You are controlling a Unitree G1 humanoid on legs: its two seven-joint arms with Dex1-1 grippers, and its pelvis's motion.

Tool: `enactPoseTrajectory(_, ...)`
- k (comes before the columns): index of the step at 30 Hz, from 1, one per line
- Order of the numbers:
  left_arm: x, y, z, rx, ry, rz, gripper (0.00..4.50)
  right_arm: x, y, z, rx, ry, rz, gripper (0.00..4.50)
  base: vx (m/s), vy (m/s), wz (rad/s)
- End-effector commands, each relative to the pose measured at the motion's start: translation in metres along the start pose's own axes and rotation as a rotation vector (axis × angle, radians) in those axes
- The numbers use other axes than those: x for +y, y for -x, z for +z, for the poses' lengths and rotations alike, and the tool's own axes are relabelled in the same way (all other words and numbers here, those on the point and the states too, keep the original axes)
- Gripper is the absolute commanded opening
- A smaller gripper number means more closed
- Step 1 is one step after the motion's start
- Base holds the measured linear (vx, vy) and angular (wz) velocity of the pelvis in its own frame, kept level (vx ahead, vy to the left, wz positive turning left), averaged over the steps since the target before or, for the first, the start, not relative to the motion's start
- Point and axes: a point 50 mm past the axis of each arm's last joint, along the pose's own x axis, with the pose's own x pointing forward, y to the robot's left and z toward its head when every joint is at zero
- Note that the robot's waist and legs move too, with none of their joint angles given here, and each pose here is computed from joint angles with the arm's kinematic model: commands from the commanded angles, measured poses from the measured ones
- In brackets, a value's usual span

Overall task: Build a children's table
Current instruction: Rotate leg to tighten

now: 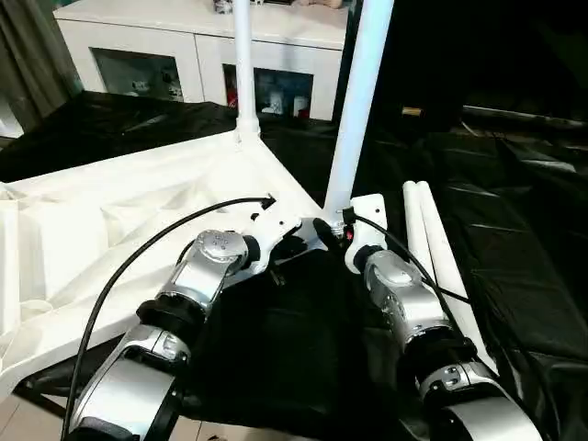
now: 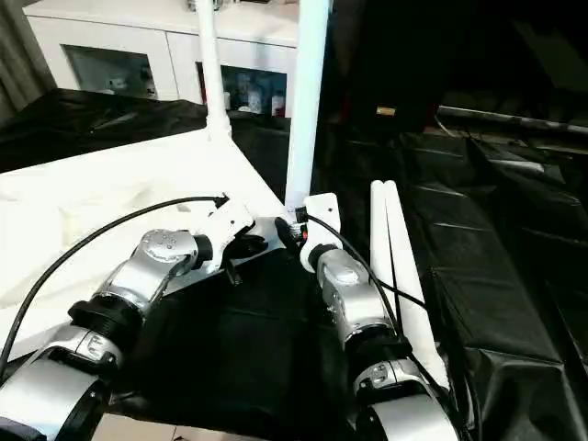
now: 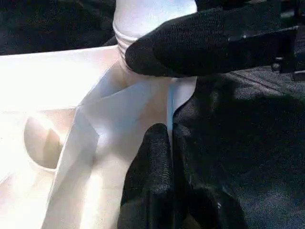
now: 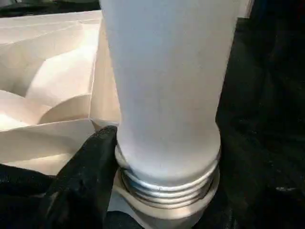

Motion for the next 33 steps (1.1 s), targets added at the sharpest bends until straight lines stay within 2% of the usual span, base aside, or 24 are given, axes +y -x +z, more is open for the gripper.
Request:
enactPoseTrajectory(1,-0.008,-0.002,-0.01,-0.005,0.022,-0.031,0.0,-0.004,0.004,-0.007,0.019,-0.027,0.041,3.59,0.0,0.0,0.0)
enactPoseTrajectory(3,-0.005,0.003,-0.013,-0.008,0.015,-0.038,0.0,-0.007,0.006,-0.002,0.004,0.016,0.089,3.81,0.0,0.0,0.0)
enactPoseTrajectory(8,-0.002,0.017,-0.021,-0.021,-0.002,-0.116,0.0,-0.021,0.018,0.007,-0.003,0.122,0.25,3.81,0.0,0.0,0.0)
enactPoseTrajectory(11,-0.005,0.029,-0.023,-0.048,-0.04,-0.229,0.0,-0.03,0.027,0.01,0.023,0.198,0.36,3.81,0.0,0.0,0.0)
enactPoseTrajectory(15,-0.009,0.041,-0.024,-0.065,-0.047,-0.355,0.0,-0.032,0.037,0.014,0.045,0.242,0.5,3.81,0.0,0.0,0.0)
enactPoseTrajectory(20,-0.008,0.045,-0.024,-0.073,-0.039,-0.369,0.0,-0.029,0.043,0.015,0.06,0.248,0.596,3.81,0.0,0.0,0.0)
enactPoseTrajectory(23,-0.008,0.046,-0.025,-0.07,-0.04,-0.369,0.0,-0.029,0.041,0.014,0.061,0.244,0.593,3.81,0.0,0.0,0.0)
enactPoseTrajectory(24,-0.008,0.047,-0.025,-0.069,-0.041,-0.371,0.0,-0.028,0.041,0.013,0.061,0.241,0.593,3.55,0.0,0.0,0.0)
enactPoseTrajectory(27,-0.009,0.048,-0.026,-0.067,-0.037,-0.373,0.0,-0.027,0.042,0.013,0.061,0.23,0.603,3.42,0.0,0.0,0.0)
enactPoseTrajectory(29,-0.009,0.048,-0.026,-0.066,-0.035,-0.374,0.0,-0.026,0.043,0.013,0.066,0.227,0.614,3.09,0.0,0.0,0.0)
enactPoseTrajectory(32,-0.009,0.048,-0.026,-0.065,-0.033,-0.375,0.0,-0.025,0.043,0.012,0.067,0.223,0.618,2.98,0.0,0.0,0.0)
enactPoseTrajectory(33,-0.009,0.049,-0.027,-0.063,-0.032,-0.375,0.0,-0.025,0.043,0.011,0.067,0.22,0.613,2.81,0.0,0.0,0.0)
